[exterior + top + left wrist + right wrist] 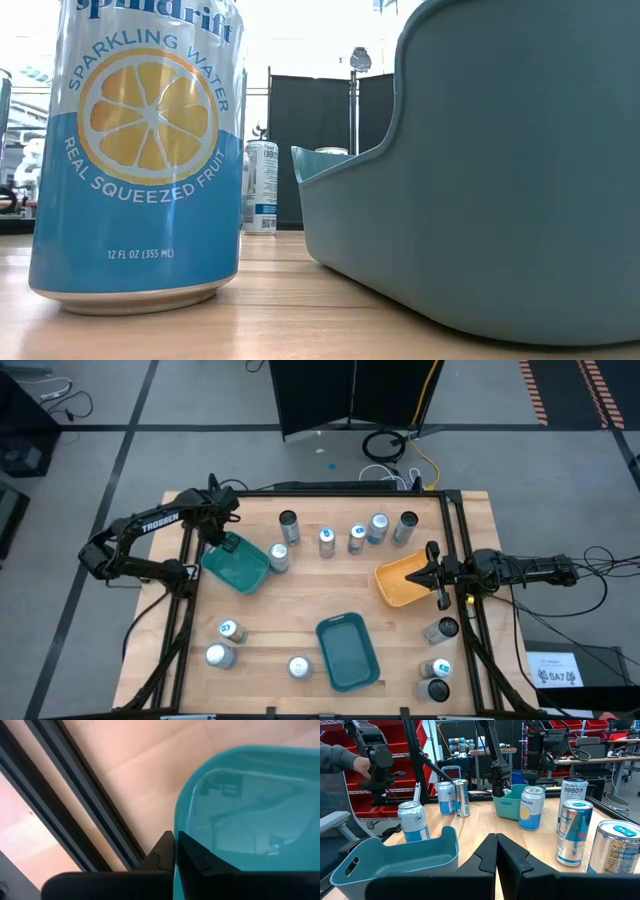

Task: Sort soda cans
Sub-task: Move the green bin to the middle left of the table

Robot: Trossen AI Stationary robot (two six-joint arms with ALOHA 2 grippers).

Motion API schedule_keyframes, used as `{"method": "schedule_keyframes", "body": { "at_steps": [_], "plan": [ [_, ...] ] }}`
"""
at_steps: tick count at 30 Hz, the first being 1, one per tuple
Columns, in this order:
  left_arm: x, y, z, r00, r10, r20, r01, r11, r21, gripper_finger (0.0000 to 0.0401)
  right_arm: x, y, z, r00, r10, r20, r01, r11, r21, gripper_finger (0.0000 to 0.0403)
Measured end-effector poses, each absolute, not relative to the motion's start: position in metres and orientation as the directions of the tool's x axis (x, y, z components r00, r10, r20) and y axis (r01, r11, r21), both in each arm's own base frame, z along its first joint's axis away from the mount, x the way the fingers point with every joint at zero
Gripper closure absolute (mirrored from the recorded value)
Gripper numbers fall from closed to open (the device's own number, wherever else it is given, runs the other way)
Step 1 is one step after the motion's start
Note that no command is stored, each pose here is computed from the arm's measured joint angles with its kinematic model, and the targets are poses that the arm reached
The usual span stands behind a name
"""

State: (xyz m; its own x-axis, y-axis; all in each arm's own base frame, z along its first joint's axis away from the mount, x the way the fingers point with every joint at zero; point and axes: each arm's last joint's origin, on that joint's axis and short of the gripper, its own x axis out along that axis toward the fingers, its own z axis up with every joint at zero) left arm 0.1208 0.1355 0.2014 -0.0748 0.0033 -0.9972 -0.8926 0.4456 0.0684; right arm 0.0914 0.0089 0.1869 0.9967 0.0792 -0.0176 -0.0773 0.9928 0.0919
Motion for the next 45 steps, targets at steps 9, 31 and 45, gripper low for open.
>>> {"method": "schedule_keyframes", "body": {
  "at_steps": [9,31,45],
  "plan": [
    [0.139,0.113,0.202,-0.067,-0.027,-0.997,-0.851,0.523,0.043,0.0392,0.091,0.009,0.187,0.997,0.079,-0.018,-0.077,0.993,0.092,0.0403],
    [0.227,0.062,0.221,0.032,-0.026,-0.999,-0.62,0.784,-0.041,0.0393,0.091,0.009,0.187,0.997,0.079,-0.018,-0.077,0.993,0.092,0.0403],
    [0.272,0.05,0.237,0.032,-0.002,-0.999,-0.335,0.942,-0.012,0.0393,0.091,0.009,0.187,0.997,0.079,-0.018,-0.077,0.993,0.092,0.0403]
  ]
}}
